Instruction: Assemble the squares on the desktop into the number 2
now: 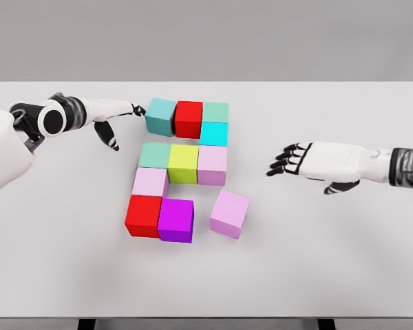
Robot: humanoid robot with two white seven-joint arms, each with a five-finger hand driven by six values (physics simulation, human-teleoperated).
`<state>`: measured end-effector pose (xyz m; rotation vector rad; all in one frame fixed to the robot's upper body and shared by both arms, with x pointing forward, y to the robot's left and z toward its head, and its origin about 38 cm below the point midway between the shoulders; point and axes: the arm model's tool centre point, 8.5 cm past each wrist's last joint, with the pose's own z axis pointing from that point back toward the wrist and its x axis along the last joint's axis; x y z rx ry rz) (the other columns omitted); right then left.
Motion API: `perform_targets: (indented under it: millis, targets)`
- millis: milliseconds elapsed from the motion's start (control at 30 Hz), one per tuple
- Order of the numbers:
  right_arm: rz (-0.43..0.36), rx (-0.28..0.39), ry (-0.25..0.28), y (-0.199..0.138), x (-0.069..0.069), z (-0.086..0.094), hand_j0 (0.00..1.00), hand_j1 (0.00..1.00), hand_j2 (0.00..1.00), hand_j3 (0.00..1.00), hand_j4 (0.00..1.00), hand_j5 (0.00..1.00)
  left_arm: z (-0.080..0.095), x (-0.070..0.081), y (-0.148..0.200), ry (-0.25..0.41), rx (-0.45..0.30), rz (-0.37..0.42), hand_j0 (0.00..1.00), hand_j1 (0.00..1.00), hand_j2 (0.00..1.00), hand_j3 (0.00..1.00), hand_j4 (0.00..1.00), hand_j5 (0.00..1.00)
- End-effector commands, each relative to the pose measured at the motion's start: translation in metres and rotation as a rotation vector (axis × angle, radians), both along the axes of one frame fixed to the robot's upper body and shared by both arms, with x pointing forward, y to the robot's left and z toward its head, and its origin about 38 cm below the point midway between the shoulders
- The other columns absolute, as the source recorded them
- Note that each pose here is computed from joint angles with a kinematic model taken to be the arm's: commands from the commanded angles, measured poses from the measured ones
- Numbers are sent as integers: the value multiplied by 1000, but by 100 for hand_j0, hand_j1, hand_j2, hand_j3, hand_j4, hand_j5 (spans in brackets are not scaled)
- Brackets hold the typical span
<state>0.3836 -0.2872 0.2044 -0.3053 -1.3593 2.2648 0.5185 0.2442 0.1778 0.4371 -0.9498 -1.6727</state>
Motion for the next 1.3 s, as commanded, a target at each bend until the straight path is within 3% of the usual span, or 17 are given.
perform_targets:
  millis: [0, 133, 300, 733, 833, 900, 1000, 1067, 1167, 1267]
  targets:
    - [3, -6, 17, 0, -2, -4, 100, 100, 100, 100, 100, 100, 1, 0, 1, -2, -1, -2, 93, 93, 93, 93, 93, 93]
    - [43, -20, 69, 13, -10, -24, 100, 100, 100, 100, 100, 100, 5, -4, -4, -15, -4, -27, 95, 95, 95, 95, 95, 95]
    - [77, -14, 98, 27, -15, -36, 100, 100, 100, 100, 100, 100, 3, -7, -1, -12, 1, -45, 97, 97, 97, 97, 97, 97]
    - [118, 28, 97, 48, -16, -37, 100, 100, 100, 100, 100, 100, 8, -12, 0, -25, 3, -68, 99, 99, 99, 99, 99, 99]
    - [131, 34, 91, 53, -18, -35, 100, 100, 100, 100, 100, 100, 10, -11, 29, -12, 8, -12, 100, 100, 100, 100, 100, 100]
    - [146, 32, 100, 57, -22, -38, 100, 100, 100, 100, 100, 100, 24, -14, 62, -21, 6, 35, 100, 100, 100, 100, 100, 100]
    - [156, 31, 102, 60, -23, -39, 100, 100, 100, 100, 100, 100, 30, -21, 67, -28, -57, -77, 100, 100, 100, 100, 100, 100]
    - [158, 31, 102, 60, -24, -39, 100, 100, 100, 100, 100, 100, 32, -23, 73, -39, -53, -128, 100, 100, 100, 100, 100, 100]
    - [169, 34, 98, 63, -26, -37, 100, 100, 100, 100, 100, 100, 31, -26, 68, -44, -63, -188, 100, 100, 100, 100, 100, 100]
    - [177, 40, 95, 67, -27, -36, 100, 100, 100, 100, 100, 100, 31, -26, 68, -45, -63, -190, 100, 100, 100, 100, 100, 100]
